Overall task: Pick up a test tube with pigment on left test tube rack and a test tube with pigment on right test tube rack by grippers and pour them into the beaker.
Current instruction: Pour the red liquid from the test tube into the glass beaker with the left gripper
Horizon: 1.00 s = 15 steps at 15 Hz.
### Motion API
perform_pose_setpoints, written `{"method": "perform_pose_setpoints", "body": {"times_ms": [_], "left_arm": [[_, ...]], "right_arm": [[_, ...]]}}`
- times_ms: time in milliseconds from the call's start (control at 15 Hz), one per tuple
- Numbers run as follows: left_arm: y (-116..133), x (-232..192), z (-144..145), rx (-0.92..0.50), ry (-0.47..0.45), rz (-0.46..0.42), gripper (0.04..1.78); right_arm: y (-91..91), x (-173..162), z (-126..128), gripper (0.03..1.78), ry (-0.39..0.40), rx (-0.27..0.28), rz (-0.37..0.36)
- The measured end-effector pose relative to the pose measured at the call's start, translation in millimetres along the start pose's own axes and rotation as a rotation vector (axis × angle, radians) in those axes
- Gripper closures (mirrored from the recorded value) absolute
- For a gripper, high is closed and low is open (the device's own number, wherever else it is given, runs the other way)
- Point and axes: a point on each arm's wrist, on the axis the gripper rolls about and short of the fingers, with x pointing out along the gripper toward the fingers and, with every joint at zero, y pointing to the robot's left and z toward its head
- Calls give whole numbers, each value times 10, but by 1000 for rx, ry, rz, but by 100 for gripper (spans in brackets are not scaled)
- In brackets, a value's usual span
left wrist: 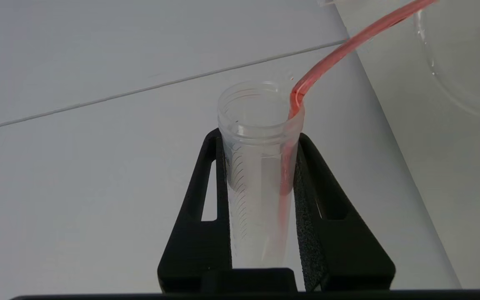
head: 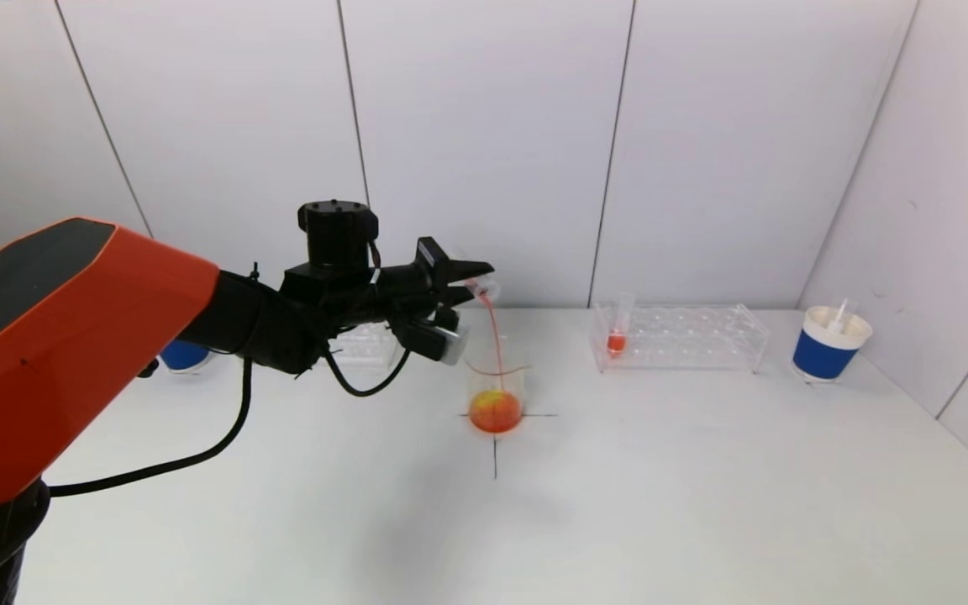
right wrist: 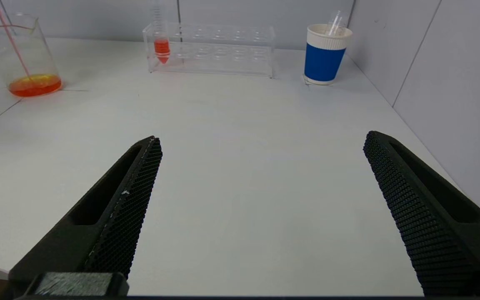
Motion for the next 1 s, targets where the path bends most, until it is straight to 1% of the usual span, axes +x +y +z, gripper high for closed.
{"method": "perform_pose_setpoints", "body": {"times_ms": [533,1000], "left_arm": [[-25,22,10,46,-11,-9,137],[42,57,5,95,-20,0,137]], "right_arm": [[0,0,0,5,0,0,0],[0,0,0,5,0,0,0]]}}
